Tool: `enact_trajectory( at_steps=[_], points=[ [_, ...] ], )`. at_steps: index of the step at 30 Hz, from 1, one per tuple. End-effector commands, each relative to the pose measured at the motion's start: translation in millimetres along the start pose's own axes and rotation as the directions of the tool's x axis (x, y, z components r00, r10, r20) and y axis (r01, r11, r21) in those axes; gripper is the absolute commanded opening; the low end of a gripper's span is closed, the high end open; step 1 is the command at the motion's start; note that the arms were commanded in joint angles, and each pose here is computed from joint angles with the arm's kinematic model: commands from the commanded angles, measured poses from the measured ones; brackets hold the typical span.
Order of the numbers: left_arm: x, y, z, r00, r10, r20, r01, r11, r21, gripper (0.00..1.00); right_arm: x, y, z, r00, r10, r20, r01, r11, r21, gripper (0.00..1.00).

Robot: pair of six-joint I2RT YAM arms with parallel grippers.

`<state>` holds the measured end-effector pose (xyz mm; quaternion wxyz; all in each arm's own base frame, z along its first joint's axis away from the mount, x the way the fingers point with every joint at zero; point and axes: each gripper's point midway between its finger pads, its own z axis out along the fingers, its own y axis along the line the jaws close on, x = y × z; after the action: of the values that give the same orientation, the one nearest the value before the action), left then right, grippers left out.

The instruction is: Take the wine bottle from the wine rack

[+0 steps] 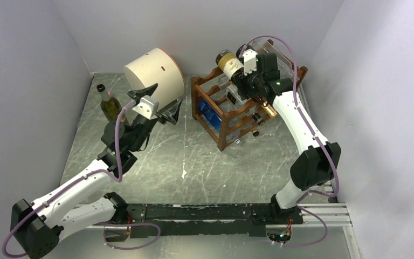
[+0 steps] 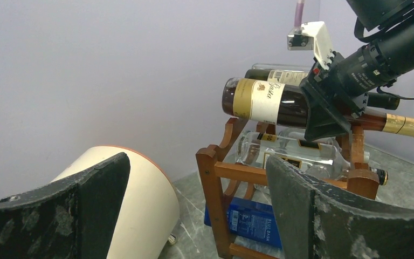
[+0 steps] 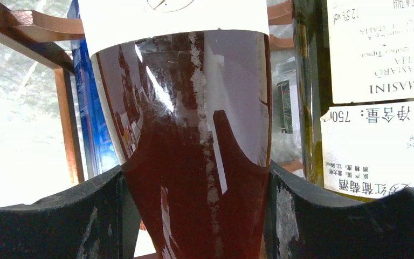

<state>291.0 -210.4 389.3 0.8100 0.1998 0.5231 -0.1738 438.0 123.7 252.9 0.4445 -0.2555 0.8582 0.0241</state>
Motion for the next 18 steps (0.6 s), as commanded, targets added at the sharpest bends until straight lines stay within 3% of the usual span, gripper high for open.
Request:
enact_trajectory(
  at_steps=[1, 18],
  points=[
    [-11.2, 0.4, 2.7, 0.999, 0.003, 0.032, -0.002, 1.0, -0.005, 0.99, -85.6, 6.2, -45.0, 0.941, 0.047, 0.336, -0.034, 0.998, -0.044, 0.0],
    [-6.5, -1.6, 4.5, 1.0, 0.0, 0.02, 0.0, 1.0, 0.002, 0.99, -125.3, 16.1, -78.0, 0.881, 0.18, 0.438, -0.129, 0.981, -0.144, 0.0]
  ],
)
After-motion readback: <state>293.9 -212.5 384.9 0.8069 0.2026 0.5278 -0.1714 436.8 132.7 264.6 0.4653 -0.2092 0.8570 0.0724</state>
